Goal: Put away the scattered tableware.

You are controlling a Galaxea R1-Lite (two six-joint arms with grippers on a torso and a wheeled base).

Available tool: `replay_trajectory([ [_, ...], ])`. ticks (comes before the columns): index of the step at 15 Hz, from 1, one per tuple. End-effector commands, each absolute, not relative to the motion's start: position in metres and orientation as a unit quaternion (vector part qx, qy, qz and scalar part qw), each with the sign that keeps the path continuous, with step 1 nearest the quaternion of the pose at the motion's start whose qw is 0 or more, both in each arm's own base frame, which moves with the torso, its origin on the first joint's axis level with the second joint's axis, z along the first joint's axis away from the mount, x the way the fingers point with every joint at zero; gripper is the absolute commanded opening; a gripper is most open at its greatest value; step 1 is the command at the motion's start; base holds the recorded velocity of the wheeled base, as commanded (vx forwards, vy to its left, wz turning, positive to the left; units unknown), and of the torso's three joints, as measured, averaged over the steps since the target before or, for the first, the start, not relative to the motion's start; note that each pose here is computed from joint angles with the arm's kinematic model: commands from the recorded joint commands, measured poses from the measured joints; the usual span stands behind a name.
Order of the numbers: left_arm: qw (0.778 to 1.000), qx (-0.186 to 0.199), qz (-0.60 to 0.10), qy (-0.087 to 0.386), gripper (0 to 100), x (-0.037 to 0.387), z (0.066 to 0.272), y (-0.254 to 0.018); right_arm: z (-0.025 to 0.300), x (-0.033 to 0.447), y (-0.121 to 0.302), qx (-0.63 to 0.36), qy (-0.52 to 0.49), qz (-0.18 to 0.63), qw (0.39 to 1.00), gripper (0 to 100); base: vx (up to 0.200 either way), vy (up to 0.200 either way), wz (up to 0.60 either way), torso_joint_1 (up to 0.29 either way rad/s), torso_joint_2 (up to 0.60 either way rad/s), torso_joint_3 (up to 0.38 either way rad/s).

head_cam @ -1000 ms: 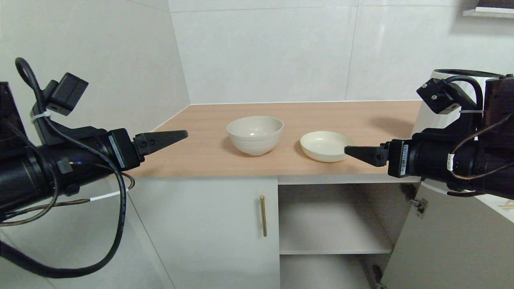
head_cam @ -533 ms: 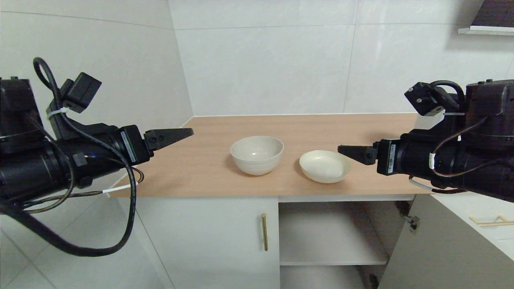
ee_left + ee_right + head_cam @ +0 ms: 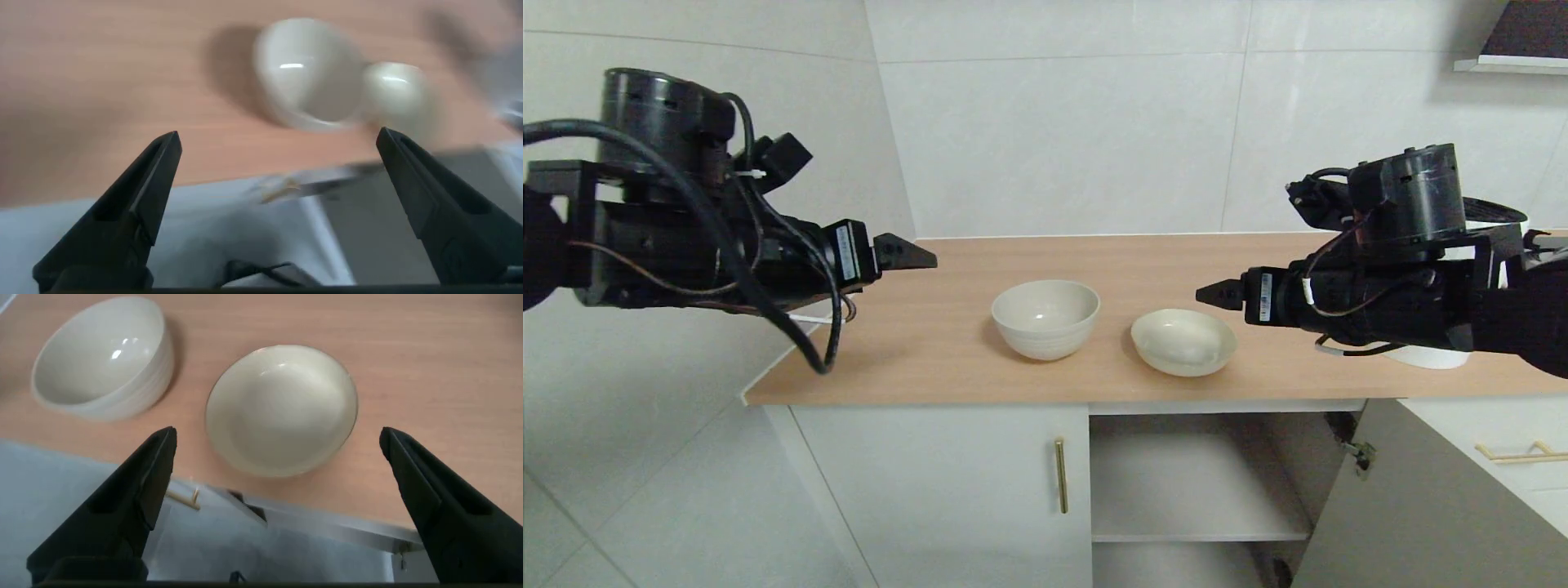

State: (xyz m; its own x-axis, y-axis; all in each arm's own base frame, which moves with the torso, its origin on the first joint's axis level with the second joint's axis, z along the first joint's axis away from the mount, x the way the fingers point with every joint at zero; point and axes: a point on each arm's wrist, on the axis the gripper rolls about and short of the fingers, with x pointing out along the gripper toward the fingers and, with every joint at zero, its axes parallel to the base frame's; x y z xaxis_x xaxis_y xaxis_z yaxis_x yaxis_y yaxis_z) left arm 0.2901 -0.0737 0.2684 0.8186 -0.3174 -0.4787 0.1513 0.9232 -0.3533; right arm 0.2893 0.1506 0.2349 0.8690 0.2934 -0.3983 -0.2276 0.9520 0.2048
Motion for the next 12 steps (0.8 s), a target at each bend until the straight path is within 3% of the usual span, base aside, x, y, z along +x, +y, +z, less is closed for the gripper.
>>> replay_trajectory([
  [1,0.937,-0.149,-0.099,0.3,100,0.319,0.247,-0.099,0.233,0.298,0.151,0.076,0.217,0.123,0.966,100,0.0,0.0,0.0,0.0,0.0,0.0],
  [5,0.953,-0.139,-0.041,0.266,100,0.351,0.213,-0.134,0.231,0.301,0.151,0.071,0.215,0.101,0.969,100,0.0,0.0,0.0,0.0,0.0,0.0],
  [12,0.951,-0.129,-0.038,0.28,100,0.374,0.173,-0.153,0.226,0.303,0.152,0.069,0.221,0.098,0.968,100,0.0,0.0,0.0,0.0,0.0,0.0],
])
